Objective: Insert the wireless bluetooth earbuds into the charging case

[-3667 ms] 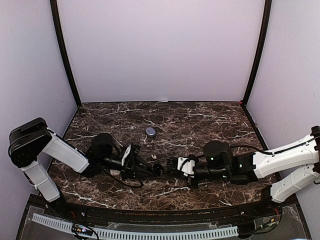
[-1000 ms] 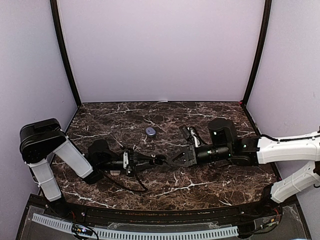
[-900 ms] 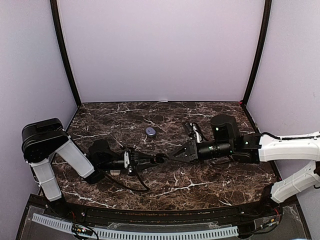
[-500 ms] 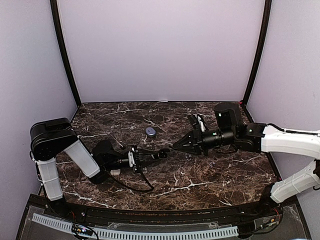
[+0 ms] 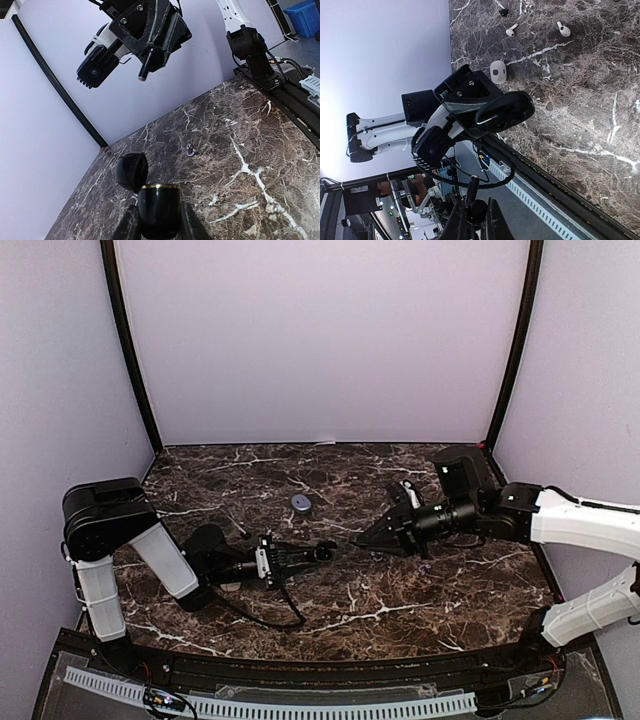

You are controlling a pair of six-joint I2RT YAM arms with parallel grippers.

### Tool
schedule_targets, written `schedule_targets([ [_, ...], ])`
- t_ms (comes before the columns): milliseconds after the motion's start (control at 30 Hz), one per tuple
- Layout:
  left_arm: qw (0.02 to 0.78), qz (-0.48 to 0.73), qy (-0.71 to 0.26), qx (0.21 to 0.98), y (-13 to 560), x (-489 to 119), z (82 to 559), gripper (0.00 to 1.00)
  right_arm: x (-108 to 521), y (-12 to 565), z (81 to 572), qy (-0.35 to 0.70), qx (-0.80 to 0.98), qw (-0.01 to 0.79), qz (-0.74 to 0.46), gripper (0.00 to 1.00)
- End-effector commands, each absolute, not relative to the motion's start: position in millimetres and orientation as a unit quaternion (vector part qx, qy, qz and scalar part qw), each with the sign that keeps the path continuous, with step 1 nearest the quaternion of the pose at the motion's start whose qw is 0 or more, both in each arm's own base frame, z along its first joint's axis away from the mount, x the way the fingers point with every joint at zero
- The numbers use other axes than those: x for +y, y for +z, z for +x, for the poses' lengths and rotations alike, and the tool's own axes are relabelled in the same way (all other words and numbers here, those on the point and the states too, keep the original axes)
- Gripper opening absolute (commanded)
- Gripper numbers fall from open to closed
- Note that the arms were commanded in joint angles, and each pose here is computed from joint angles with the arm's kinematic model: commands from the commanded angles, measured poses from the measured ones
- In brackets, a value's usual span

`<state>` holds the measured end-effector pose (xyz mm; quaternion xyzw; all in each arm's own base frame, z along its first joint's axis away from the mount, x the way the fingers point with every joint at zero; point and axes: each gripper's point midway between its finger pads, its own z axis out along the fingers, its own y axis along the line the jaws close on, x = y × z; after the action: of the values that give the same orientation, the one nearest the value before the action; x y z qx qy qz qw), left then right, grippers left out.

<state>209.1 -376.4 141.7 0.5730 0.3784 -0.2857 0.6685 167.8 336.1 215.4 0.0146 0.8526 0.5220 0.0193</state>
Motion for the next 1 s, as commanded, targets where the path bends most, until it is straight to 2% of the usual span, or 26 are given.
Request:
schedule_targets([
  [0,0.719,0.551,-0.269,0.328,170.9,-374.1,205.9,0.18,335.9,228.0,165.1,0.535,0.845,0.001,0.020,0.00],
  [167,0.720,0.552,-0.271,0.323,171.8,-379.9,208.2,0.17,346.8,222.7,161.3,0.527,0.849,-0.040,0.005,0.00],
  [433,0.720,0.553,-0.266,0.325,170.0,-386.9,211.4,0.18,355.9,222.9,164.8,0.537,0.842,-0.052,0.013,0.00],
  [967,0.737,0.519,-0.288,0.323,189.8,-392.6,206.4,0.17,360.5,197.2,185.1,0.552,0.831,-0.015,0.063,0.00],
])
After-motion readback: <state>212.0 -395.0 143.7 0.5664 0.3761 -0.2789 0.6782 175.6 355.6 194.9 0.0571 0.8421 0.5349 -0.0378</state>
